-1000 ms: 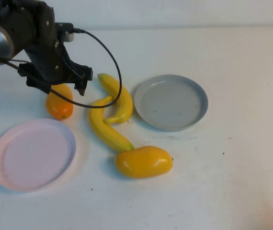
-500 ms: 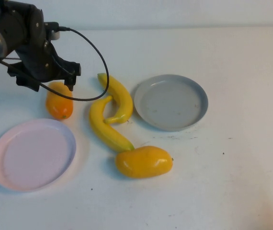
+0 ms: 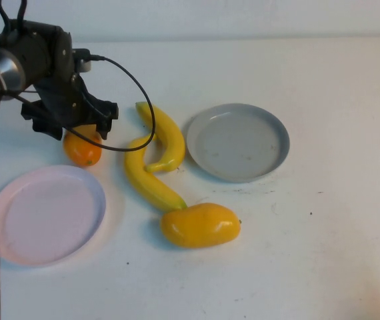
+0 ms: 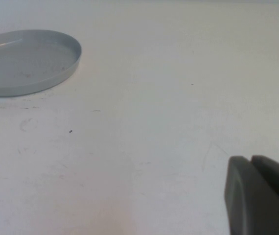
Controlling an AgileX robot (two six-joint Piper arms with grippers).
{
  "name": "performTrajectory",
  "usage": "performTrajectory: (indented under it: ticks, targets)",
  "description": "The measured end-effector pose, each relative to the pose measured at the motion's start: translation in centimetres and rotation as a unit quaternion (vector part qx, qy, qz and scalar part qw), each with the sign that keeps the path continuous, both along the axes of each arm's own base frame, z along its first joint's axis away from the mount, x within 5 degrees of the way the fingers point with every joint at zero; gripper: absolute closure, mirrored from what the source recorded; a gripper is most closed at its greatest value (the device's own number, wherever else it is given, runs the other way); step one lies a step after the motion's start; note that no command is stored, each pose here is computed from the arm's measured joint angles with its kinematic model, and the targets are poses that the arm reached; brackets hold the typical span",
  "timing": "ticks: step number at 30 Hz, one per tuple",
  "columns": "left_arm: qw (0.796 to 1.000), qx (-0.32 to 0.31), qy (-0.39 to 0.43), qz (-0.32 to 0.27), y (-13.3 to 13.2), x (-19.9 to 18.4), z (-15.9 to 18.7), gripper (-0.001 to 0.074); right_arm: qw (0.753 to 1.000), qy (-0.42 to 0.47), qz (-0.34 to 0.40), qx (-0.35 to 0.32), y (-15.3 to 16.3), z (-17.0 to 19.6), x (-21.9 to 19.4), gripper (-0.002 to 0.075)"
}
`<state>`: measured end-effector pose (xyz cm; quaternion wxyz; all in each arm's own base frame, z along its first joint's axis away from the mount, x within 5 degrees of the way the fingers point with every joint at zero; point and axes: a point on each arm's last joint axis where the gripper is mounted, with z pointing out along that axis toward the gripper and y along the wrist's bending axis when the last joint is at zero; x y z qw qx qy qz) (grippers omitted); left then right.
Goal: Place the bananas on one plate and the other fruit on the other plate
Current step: Put one type of fruit in the left plate
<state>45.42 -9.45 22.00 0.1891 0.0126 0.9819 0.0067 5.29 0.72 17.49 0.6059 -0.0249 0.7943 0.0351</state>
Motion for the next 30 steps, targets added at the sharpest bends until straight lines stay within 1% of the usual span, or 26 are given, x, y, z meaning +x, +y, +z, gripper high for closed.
performTrajectory:
  ticks: [7, 17, 19, 22, 30]
  targets:
    - [1.000, 0.008, 0.000, -0.004, 0.0, 0.6, -1.6, 0.0066, 1.000, 0.000, 0.000, 0.000, 0.0, 0.0, 0.0, 0.0743]
    - [1.000, 0.009, -0.006, -0.006, -0.1, 1.0, -2.3, 0.0069, 1.000, 0.000, 0.000, 0.000, 0.0, 0.0, 0.0, 0.0743]
    - [1.000, 0.009, -0.005, -0.006, -0.1, 1.0, -2.3, 0.0099, 1.000, 0.000, 0.000, 0.000, 0.0, 0.0, 0.0, 0.0743]
    - [1.000, 0.009, -0.005, -0.007, -0.1, 1.0, -2.3, 0.0183, 1.000, 0.000, 0.000, 0.000, 0.0, 0.0, 0.0, 0.0743]
    - [0.999, 0.021, -0.007, -0.037, -0.1, 1.0, -2.3, 0.0183, 1.000, 0.000, 0.000, 0.000, 0.0, 0.0, 0.0, 0.0743]
